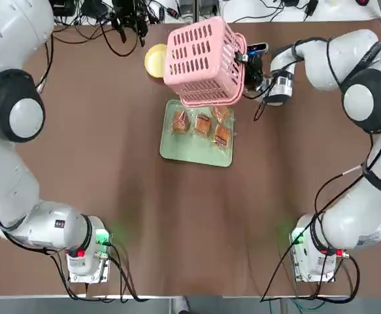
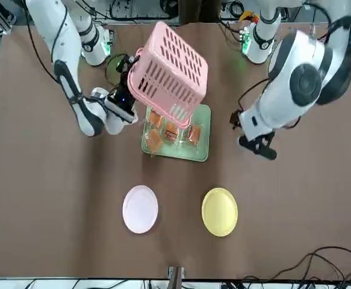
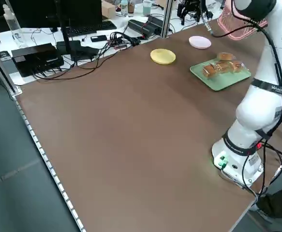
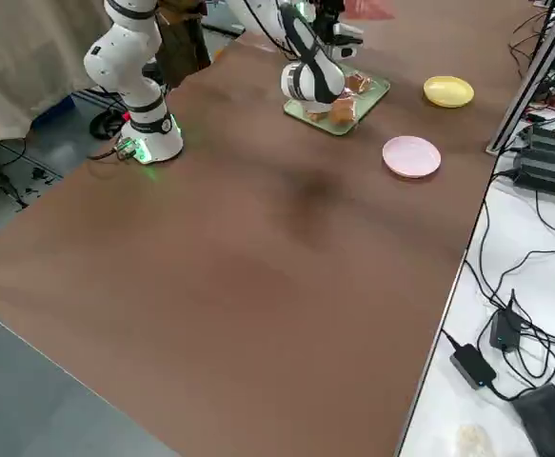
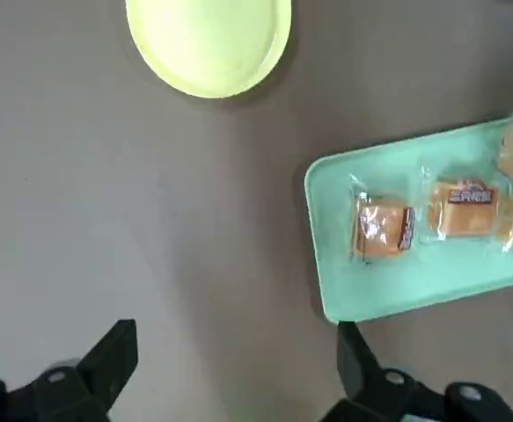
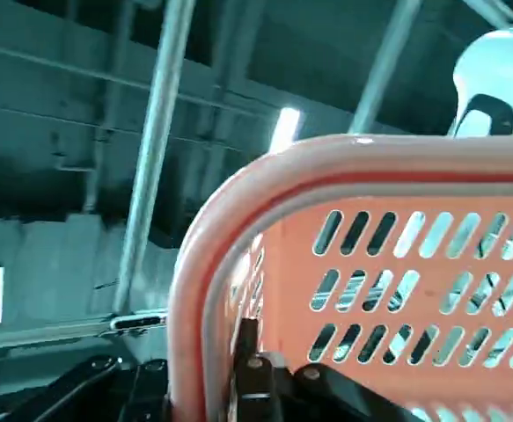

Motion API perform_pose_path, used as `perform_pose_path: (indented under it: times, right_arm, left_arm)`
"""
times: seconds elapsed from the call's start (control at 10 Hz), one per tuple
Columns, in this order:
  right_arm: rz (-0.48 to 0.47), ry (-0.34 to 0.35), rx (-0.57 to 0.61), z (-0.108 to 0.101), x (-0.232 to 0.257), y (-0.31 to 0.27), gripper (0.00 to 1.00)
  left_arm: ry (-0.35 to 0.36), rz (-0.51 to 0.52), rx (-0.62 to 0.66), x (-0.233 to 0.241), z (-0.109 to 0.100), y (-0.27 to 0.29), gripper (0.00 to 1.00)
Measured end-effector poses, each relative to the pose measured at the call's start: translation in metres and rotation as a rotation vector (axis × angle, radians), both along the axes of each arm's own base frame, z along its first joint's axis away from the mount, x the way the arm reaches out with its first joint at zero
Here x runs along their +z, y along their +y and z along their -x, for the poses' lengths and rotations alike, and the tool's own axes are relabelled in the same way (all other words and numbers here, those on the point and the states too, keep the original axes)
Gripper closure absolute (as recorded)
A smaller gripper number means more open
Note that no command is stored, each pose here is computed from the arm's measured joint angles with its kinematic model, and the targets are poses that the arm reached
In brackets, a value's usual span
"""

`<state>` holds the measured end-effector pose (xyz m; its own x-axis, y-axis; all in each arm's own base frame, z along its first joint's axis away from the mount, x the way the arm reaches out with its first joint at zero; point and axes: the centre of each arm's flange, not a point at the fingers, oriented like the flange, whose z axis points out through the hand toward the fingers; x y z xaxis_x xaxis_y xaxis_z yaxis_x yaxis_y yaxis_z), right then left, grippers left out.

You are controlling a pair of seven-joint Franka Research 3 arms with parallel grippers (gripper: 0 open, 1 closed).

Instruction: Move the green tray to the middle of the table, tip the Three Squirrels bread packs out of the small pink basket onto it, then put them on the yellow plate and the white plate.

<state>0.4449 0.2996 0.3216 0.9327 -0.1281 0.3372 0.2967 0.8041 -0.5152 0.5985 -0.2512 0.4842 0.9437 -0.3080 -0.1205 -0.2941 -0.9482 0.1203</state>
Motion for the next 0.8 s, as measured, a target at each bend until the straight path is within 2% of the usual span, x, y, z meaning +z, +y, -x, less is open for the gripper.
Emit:
perform_pose_path:
  times: [0.2,0.4,0.6,0.8]
  right_arm:
    - [0.141,0.039,-0.006,-0.009,0.014,-0.019,0.94]
    - [0.275,0.081,-0.027,-0.019,0.042,-0.041,0.94]
    - [0.405,0.128,-0.05,-0.028,0.069,-0.065,0.94]
    - [0.605,0.134,-0.053,-0.031,0.078,-0.098,0.94]
  left_arm:
    - [-0.007,0.013,0.036,-0.026,-0.01,-0.013,0.0]
    - [-0.018,0.006,0.019,-0.043,-0.012,-0.026,0.0]
    - [-0.043,-0.027,-0.006,-0.071,-0.004,-0.066,0.0]
    - [-0.077,-0.051,-0.016,-0.111,0.011,-0.119,0.0]
